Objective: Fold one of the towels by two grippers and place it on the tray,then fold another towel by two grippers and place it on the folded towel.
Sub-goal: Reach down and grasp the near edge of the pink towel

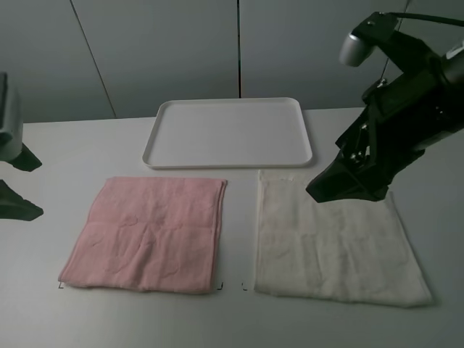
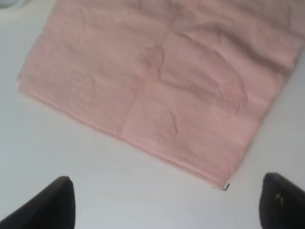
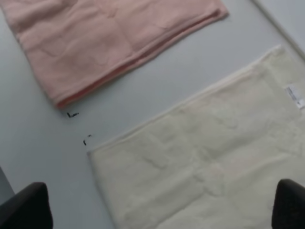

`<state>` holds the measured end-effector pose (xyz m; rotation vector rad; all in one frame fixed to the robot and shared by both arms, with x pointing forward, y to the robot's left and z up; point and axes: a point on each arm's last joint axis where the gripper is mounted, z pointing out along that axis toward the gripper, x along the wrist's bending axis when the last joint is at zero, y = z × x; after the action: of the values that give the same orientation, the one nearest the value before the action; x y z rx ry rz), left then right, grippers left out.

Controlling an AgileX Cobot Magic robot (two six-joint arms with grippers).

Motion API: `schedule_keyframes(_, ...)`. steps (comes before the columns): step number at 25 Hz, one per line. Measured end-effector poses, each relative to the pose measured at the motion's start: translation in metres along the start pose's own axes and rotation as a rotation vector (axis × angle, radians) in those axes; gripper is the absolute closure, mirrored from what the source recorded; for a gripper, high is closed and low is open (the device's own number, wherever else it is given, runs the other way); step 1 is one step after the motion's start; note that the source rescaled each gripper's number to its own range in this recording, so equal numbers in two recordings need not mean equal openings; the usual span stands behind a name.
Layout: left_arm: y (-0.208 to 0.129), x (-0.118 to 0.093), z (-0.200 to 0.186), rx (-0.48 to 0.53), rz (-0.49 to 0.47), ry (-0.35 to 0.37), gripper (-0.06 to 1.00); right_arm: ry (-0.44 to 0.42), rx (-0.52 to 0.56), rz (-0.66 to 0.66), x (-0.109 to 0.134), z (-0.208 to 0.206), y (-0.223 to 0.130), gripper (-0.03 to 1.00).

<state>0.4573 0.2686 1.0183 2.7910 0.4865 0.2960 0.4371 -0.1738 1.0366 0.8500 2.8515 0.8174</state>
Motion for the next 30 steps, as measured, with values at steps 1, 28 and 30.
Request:
schedule_keyframes(1, 0.001, 0.0, 0.006, 0.043, 0.052, -0.01, -0.05, 0.007, 0.02, -0.041, 0.003, 0.007, 0.005, -0.03)
schedule_keyframes(28, -0.016, -0.026, 0.112, 0.361, 0.416, -0.317, -0.05, 0.116, 0.267, -0.306, 0.029, 0.11, 0.036, -0.03)
schedule_keyframes(30, -0.018, -0.028, 0.115, 0.357, 0.423, -0.304, -0.05, 0.122, 0.279, -0.363, 0.04, 0.117, 0.037, -0.03)
